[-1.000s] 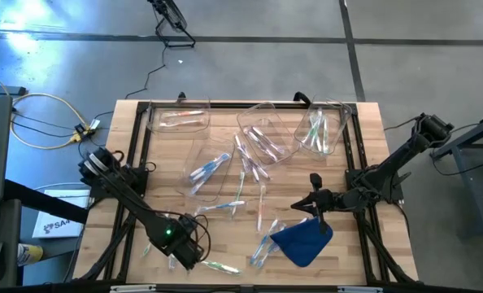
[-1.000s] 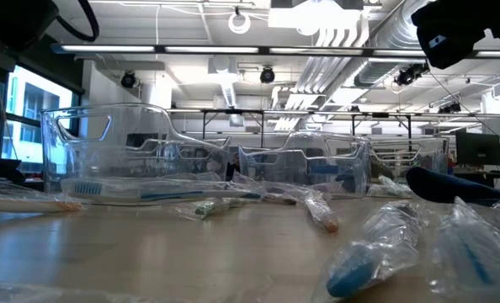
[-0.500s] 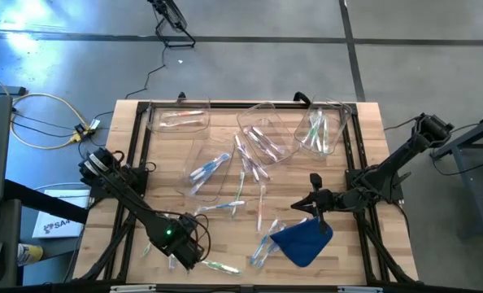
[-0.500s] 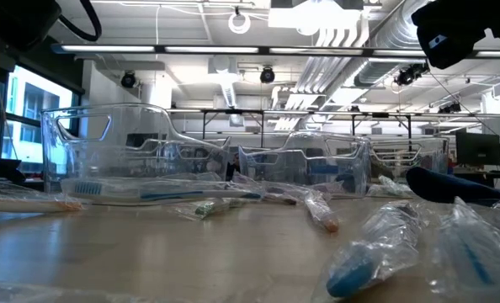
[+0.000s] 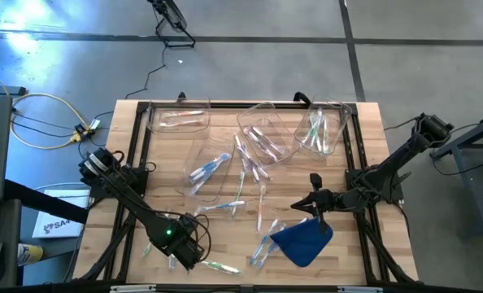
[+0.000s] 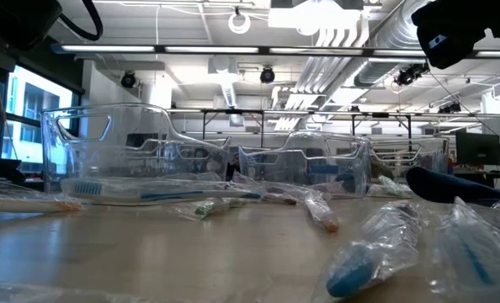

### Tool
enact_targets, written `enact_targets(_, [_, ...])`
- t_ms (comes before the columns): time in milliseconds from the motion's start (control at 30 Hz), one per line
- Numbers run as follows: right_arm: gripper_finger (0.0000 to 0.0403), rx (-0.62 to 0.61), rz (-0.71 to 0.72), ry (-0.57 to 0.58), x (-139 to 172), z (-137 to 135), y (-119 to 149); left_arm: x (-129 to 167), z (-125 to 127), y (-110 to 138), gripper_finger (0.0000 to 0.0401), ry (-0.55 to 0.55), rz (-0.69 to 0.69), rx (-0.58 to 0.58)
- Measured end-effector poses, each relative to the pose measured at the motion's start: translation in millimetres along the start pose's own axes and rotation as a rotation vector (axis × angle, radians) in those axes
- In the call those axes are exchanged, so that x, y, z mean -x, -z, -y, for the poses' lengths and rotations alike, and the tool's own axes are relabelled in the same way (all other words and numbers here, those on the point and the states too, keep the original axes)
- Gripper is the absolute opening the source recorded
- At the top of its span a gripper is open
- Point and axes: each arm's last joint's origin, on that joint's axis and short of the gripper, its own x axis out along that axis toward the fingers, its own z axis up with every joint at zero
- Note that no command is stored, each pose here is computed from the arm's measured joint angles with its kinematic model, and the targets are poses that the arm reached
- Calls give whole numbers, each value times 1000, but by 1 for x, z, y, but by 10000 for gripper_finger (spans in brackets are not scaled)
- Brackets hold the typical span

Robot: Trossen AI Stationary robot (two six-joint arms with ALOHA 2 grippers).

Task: Pick & Place Toothbrushes
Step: Put the orange toothbrush into the top left transparent bin

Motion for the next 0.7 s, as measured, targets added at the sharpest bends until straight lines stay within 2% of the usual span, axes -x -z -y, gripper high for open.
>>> enact_targets(700, [3,0,0,0,0,0,0,0,1,0,171,16,-3,0])
